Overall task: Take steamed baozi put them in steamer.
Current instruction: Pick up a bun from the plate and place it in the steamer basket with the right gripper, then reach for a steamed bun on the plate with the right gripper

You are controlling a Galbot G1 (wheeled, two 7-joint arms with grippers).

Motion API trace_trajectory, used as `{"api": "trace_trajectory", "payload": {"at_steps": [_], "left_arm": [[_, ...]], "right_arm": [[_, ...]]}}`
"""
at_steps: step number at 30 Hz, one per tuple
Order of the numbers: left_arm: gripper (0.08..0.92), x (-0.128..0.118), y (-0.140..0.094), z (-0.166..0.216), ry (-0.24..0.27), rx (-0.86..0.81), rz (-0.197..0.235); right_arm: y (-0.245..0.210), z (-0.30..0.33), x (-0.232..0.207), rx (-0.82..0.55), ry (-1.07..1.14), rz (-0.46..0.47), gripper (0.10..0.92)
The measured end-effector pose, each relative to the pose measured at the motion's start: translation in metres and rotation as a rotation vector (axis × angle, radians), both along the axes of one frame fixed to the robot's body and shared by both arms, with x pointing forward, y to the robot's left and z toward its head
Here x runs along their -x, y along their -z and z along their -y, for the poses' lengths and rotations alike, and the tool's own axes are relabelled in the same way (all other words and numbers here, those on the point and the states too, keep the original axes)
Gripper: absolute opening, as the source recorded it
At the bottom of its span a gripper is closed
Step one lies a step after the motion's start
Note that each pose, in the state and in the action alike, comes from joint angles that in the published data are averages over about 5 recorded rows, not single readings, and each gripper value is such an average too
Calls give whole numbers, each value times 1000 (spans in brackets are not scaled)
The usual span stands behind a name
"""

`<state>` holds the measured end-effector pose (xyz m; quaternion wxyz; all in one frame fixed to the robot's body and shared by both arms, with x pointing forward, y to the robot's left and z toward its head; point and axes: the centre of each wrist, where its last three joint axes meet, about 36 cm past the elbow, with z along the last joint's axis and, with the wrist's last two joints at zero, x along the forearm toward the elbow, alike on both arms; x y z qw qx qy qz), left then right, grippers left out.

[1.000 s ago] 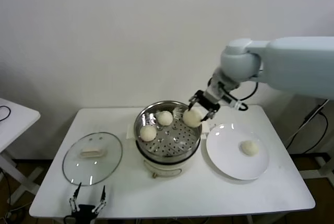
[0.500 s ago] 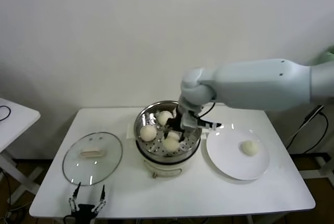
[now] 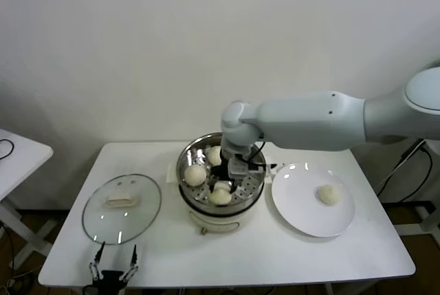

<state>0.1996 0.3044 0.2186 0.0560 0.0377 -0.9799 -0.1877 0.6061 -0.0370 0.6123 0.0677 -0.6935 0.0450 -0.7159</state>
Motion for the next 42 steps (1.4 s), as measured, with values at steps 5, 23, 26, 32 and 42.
{"api": "trace_trajectory", "payload": {"at_steps": [5, 23, 26, 32, 42], "left_arm": [[823, 0, 0, 0, 3, 0, -1], [823, 2, 0, 4, 19, 0, 3], [823, 1, -1, 4, 18, 3, 10], [823, 2, -2, 6, 23, 7, 15], [823, 10, 2, 4, 21, 0, -4]], "right_arm": [[-3, 0, -3, 9, -11, -16, 781], [-106, 173, -53, 55, 583, 43, 823], [-102, 220, -51, 46, 764, 34, 823], [-73, 302, -41, 8, 1094, 15, 823], [6, 372, -32, 1, 1395, -29, 823]]}}
